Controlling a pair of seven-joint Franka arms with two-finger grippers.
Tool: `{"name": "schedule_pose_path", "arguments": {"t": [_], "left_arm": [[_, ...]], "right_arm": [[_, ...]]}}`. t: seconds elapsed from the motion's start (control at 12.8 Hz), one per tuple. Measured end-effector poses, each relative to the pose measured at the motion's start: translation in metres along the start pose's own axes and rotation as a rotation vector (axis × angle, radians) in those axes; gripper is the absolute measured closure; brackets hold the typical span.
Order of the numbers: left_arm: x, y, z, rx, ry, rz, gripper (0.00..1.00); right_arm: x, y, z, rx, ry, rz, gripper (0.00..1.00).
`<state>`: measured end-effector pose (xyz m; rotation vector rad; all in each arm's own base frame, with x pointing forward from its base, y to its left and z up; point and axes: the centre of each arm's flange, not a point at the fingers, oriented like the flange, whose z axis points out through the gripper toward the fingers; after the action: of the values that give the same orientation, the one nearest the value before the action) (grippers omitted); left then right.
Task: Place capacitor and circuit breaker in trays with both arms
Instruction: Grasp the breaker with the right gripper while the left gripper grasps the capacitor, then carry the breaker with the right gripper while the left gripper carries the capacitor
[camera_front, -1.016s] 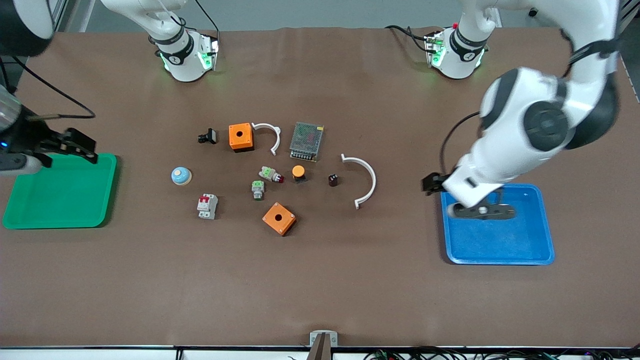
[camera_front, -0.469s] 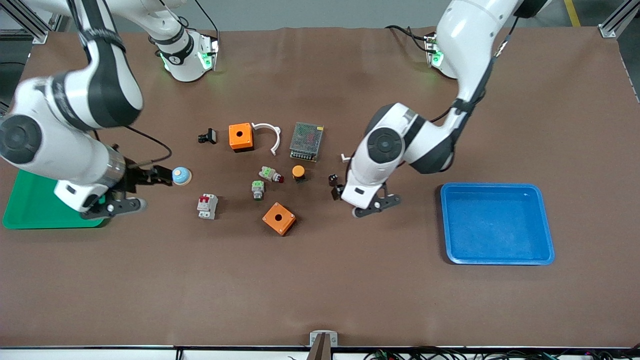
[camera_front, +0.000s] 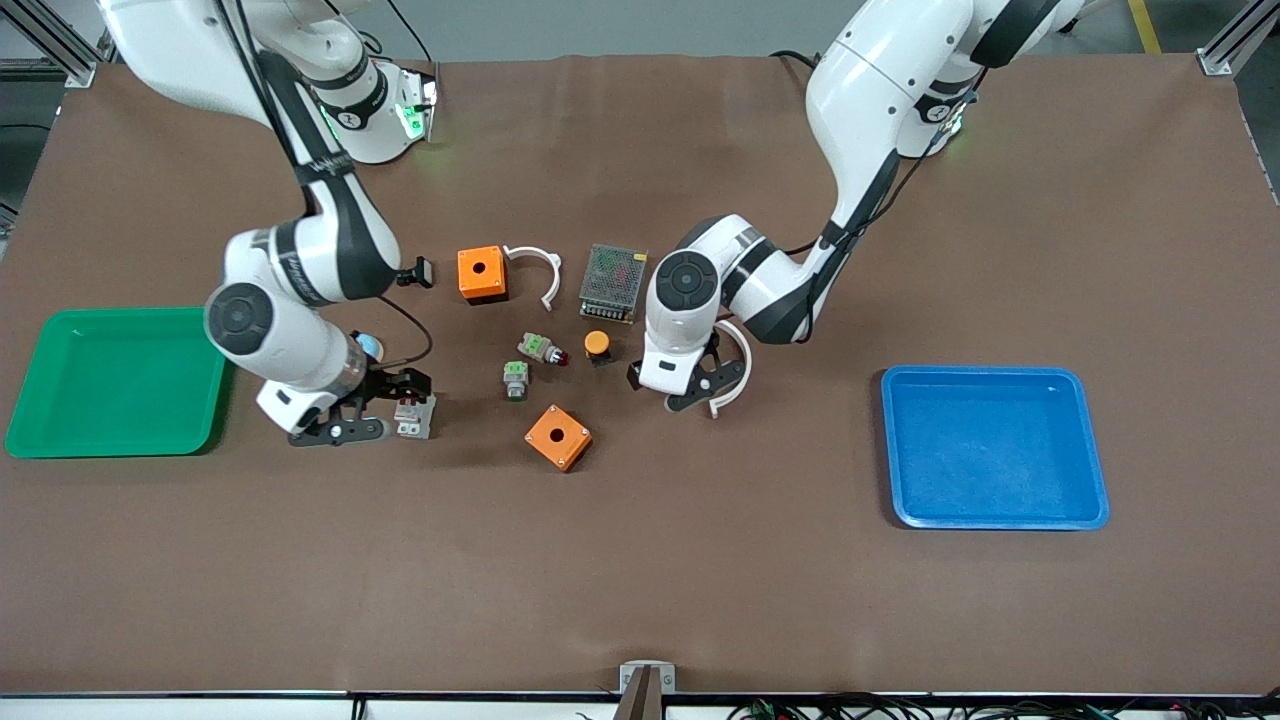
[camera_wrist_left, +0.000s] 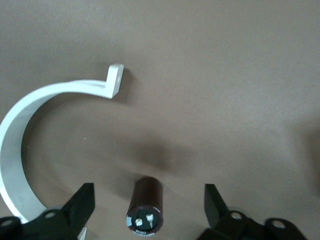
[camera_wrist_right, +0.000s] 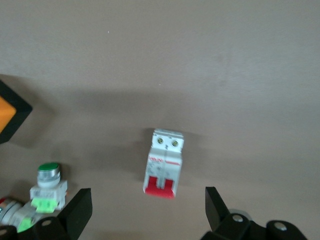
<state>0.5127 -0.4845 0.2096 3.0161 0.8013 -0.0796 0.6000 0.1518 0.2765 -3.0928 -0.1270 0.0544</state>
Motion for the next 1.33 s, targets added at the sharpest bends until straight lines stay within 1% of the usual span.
{"name": "schedule_pose_path", "arguments": {"t": [0.08, 0.16, 0.31, 0.47, 0.55, 0.62, 0.7, 0.78, 0.86, 0.94, 1.02, 1.17, 1.33], "left_arm": [[-0.005, 0.000, 0.002, 0.005, -0.002, 0.002, 0.17], [-0.009, 0.000, 0.004, 0.009, -0.003, 0.003, 0.17], [-0.012, -0.001, 0.008, 0.016, -0.005, 0.003, 0.30], [-0.013, -0.002, 0.013, 0.014, -0.006, -0.001, 0.30], [-0.013, -0.003, 0.016, 0.013, -0.006, -0.001, 0.31], [-0.013, -0.003, 0.017, 0.013, -0.007, -0.001, 0.32], [-0.013, -0.003, 0.018, 0.012, -0.006, -0.001, 0.36], [-0.014, -0.003, 0.019, 0.007, -0.006, -0.001, 0.37], [-0.014, -0.003, 0.019, 0.003, -0.005, 0.000, 0.41], [-0.015, -0.002, 0.019, 0.002, -0.005, 0.000, 0.41], [-0.015, -0.002, 0.019, 0.002, -0.005, 0.001, 0.44], [-0.016, -0.002, 0.020, 0.003, -0.006, 0.002, 0.46], [-0.019, -0.001, 0.020, 0.003, -0.006, 0.007, 0.50]], "right_arm": [[0.002, 0.000, 0.016, -0.002, -0.001, 0.002, 0.00], [0.002, 0.003, 0.029, -0.005, -0.008, 0.006, 0.00], [0.001, 0.004, 0.045, -0.010, -0.027, 0.008, 0.00], [0.000, 0.004, 0.049, -0.011, -0.038, 0.008, 0.00], [-0.001, 0.005, 0.050, -0.012, -0.046, 0.008, 0.01], [-0.001, 0.005, 0.052, -0.013, -0.054, 0.008, 0.04], [-0.002, 0.005, 0.053, -0.014, -0.062, 0.008, 0.04], [-0.003, 0.005, 0.055, -0.015, -0.071, 0.008, 0.15], [-0.004, 0.005, 0.055, -0.016, -0.074, 0.008, 0.27], [-0.004, 0.005, 0.056, -0.016, -0.075, 0.009, 0.39], [-0.004, 0.005, 0.056, -0.016, -0.076, 0.009, 0.39], [-0.003, 0.006, 0.056, -0.017, -0.074, 0.027, 0.59], [-0.002, 0.009, 0.055, -0.019, -0.071, 0.040, 0.60]]}}
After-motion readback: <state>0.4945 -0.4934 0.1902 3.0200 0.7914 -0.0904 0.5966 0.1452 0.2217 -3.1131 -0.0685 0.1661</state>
